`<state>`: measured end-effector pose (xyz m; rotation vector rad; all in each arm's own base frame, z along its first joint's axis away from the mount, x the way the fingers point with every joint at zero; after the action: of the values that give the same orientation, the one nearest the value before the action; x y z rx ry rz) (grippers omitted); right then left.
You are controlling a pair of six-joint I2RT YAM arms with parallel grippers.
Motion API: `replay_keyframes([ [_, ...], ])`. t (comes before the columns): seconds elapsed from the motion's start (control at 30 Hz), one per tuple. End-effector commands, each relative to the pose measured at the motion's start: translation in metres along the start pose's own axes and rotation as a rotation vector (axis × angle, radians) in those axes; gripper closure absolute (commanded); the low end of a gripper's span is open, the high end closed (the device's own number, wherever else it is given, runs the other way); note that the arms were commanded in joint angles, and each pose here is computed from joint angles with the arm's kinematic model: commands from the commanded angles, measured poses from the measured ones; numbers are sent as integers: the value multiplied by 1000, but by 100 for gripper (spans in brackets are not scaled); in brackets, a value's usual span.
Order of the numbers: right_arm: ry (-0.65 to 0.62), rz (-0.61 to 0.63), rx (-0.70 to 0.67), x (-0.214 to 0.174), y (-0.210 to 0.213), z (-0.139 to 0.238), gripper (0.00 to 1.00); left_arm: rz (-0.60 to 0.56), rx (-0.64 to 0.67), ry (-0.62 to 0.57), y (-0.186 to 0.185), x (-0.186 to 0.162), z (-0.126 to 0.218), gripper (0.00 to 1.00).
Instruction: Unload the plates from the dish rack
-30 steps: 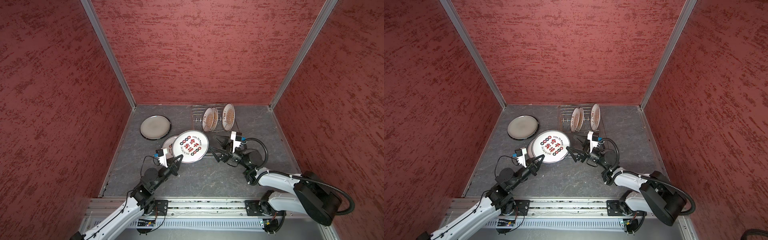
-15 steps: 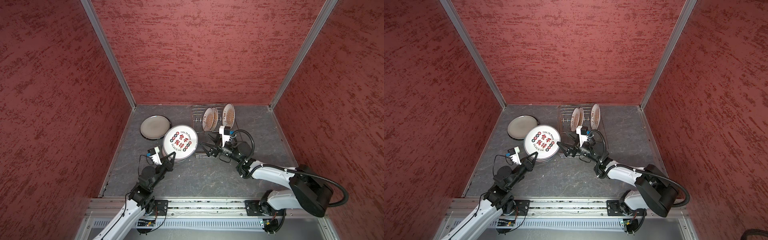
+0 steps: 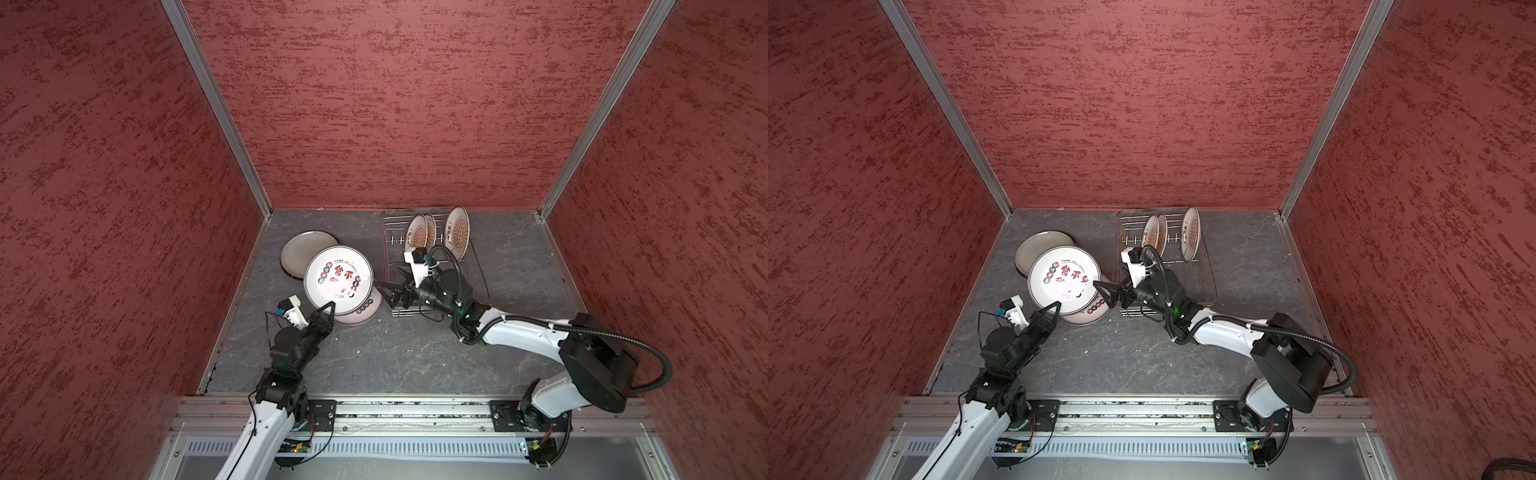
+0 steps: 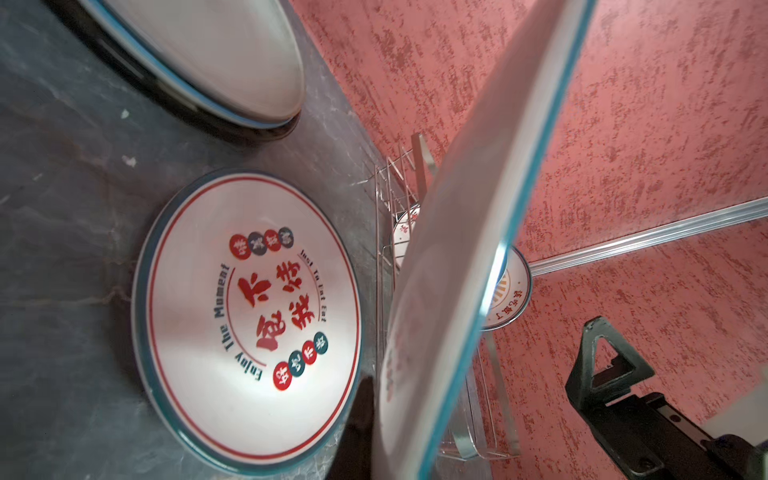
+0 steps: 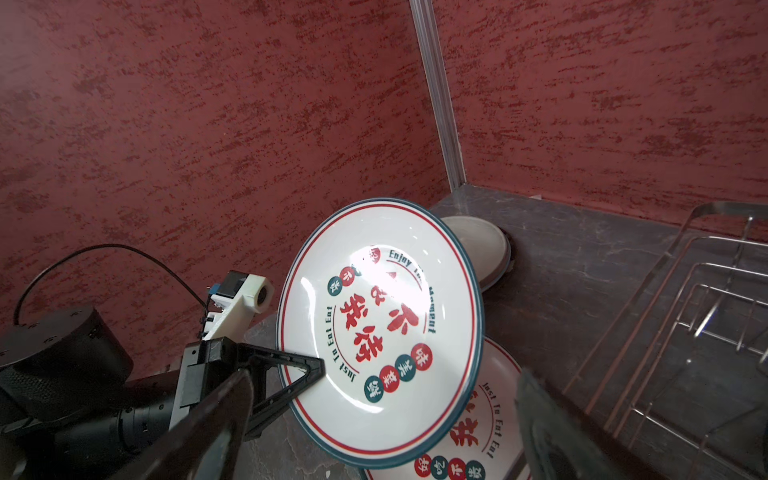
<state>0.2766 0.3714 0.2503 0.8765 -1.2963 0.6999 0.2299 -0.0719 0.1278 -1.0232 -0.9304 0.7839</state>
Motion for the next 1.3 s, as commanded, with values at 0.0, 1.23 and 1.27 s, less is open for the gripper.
replay_keyframes([
  [0.0, 99, 70, -83, -17, -7, -10, 1, 34, -10, 39, -15, -1, 0, 100],
  [1.23, 156, 116, -138, -34, -9, -22, 1, 221, 282, 94, 29, -6, -30, 94],
  [1.27, 157, 118, -139, -35, -9, -21, 1, 220, 284, 97, 28, -6, -31, 94],
])
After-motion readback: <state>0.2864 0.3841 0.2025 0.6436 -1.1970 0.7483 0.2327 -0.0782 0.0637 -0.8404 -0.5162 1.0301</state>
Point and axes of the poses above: each gripper's point midway between its finger pads, its own z axis back along the fingers, its own y axis along the line the jaws close on, x = y × z, the point moved 2 cm from there along z, back along the fingers, and after that the axes turned 10 degrees about z, right-handed, at the moved point
